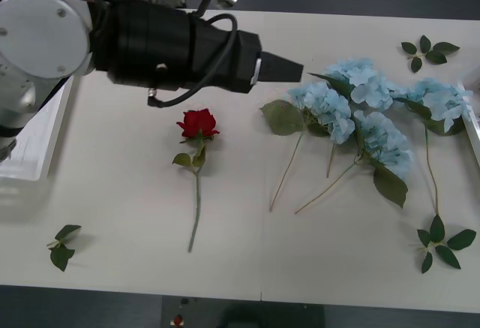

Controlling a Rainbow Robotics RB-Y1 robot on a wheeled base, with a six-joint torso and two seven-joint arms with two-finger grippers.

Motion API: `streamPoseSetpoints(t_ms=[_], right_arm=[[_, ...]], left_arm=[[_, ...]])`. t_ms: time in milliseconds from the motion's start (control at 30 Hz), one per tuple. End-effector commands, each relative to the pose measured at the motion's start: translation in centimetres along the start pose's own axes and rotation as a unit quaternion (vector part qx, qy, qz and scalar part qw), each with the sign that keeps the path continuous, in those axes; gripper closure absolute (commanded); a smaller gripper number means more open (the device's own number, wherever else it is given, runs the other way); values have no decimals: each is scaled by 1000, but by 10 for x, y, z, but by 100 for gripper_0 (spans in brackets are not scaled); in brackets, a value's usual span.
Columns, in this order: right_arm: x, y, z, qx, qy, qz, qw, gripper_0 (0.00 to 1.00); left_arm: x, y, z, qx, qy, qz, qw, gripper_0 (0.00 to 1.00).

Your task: Put the red flowers into the right box and the blue flowers into the left box

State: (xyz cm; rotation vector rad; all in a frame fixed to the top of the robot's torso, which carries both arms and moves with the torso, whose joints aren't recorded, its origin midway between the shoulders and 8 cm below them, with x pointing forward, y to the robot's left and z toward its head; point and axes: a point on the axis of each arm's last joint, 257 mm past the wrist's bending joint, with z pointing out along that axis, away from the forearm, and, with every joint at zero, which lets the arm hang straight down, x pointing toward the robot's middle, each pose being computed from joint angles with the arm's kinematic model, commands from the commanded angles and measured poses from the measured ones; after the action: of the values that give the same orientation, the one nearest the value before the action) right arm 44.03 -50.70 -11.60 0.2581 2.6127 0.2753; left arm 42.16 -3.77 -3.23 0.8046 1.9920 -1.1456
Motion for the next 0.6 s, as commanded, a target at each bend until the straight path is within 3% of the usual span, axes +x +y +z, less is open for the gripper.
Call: streamPoseSetpoints(t_ms=[33,300,600], right_arm=[[-17,-49,-20,68,-27,34,997,100],[-17,-129,-6,165,-46,83,982,100],[-5,-178,27,207,-60,107,971,100]], left_arm=[[42,9,-21,-29,43,-4,999,0],[110,49,-52,-105,110,2,988,0],[155,105,-84,-197,175,-4,965,0]])
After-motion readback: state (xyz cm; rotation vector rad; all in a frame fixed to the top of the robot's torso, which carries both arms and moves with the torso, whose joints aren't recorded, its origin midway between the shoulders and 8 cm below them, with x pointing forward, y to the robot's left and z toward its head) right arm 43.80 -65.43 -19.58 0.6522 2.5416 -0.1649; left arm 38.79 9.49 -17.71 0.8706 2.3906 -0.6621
